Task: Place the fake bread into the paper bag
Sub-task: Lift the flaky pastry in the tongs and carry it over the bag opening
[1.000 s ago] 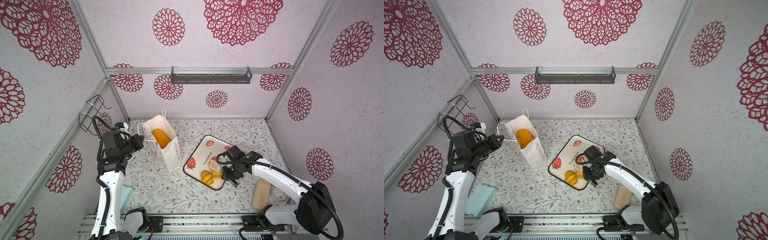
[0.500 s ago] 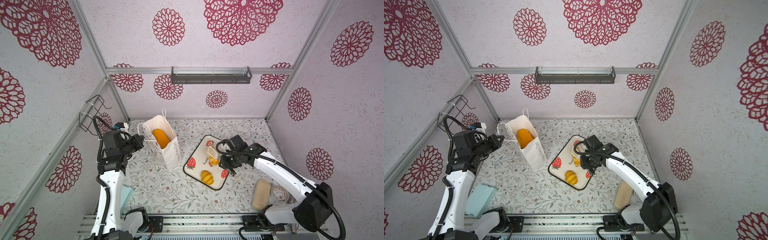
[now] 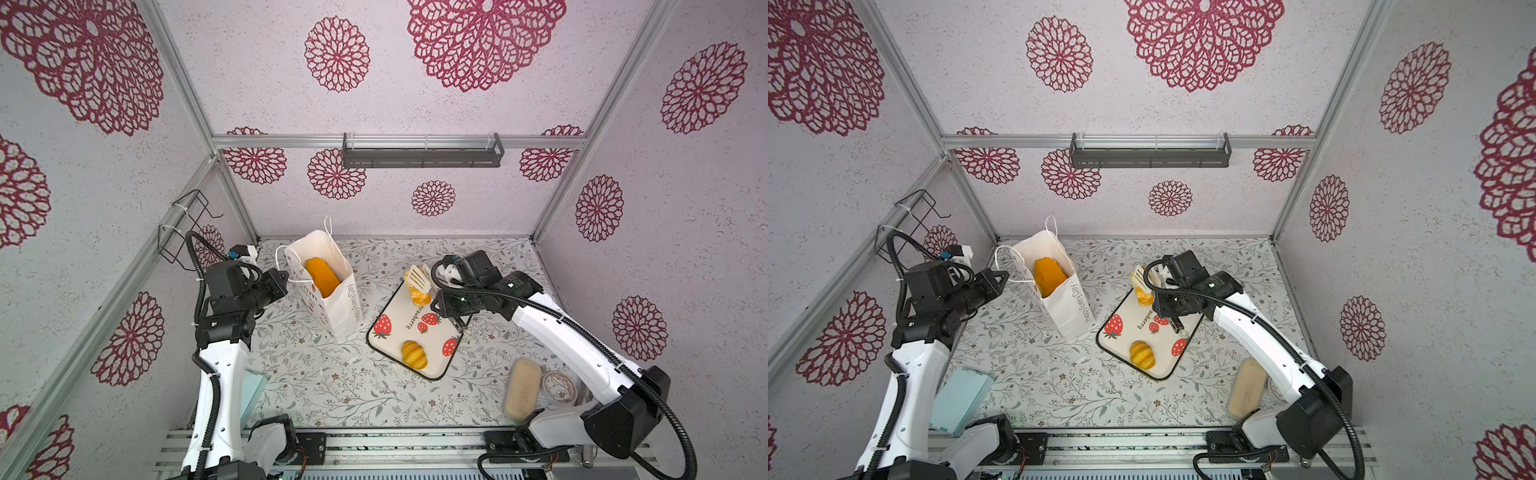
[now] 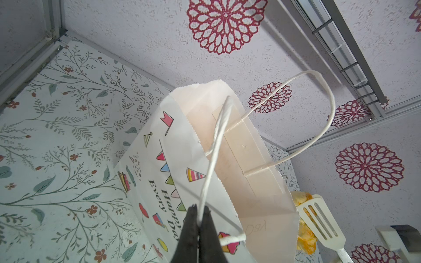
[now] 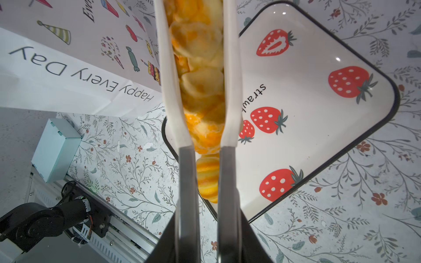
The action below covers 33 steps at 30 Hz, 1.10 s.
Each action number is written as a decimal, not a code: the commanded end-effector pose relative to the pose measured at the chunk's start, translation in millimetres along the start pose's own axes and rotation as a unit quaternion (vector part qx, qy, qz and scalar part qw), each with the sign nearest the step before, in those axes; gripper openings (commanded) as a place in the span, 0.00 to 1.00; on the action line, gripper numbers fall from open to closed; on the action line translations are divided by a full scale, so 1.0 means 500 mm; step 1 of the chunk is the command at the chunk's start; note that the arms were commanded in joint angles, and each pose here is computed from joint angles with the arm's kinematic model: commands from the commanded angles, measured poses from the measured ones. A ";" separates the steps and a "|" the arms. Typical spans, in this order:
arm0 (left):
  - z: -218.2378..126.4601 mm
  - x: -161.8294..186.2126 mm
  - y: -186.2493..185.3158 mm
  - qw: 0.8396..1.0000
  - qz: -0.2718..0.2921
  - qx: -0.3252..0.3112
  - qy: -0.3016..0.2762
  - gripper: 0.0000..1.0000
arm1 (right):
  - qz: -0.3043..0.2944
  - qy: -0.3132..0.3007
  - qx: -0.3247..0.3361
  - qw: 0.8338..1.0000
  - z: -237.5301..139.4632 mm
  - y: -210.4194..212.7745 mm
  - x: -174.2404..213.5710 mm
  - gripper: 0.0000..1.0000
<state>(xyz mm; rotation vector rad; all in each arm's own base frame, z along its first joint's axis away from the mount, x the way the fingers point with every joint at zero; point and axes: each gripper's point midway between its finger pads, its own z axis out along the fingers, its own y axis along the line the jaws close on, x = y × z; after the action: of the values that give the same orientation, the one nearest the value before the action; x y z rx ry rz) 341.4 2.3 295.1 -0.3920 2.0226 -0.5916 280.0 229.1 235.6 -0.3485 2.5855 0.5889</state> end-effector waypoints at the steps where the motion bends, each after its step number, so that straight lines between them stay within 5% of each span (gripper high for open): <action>1: 0.002 -0.012 -0.003 1.000 0.004 0.008 -0.009 0.00 | -0.020 -0.033 -0.019 0.999 -0.031 0.028 -0.041 0.31; 33: -0.003 -0.012 -0.031 0.999 0.011 0.041 -0.012 0.00 | -0.130 -0.102 -0.088 0.982 -0.108 0.237 -0.157 0.32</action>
<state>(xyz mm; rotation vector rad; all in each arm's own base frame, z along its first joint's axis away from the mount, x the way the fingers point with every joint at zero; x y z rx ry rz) 343.6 -6.1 305.0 -0.3425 1.9901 -0.6474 287.4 307.5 325.7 -0.5984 2.3699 0.6747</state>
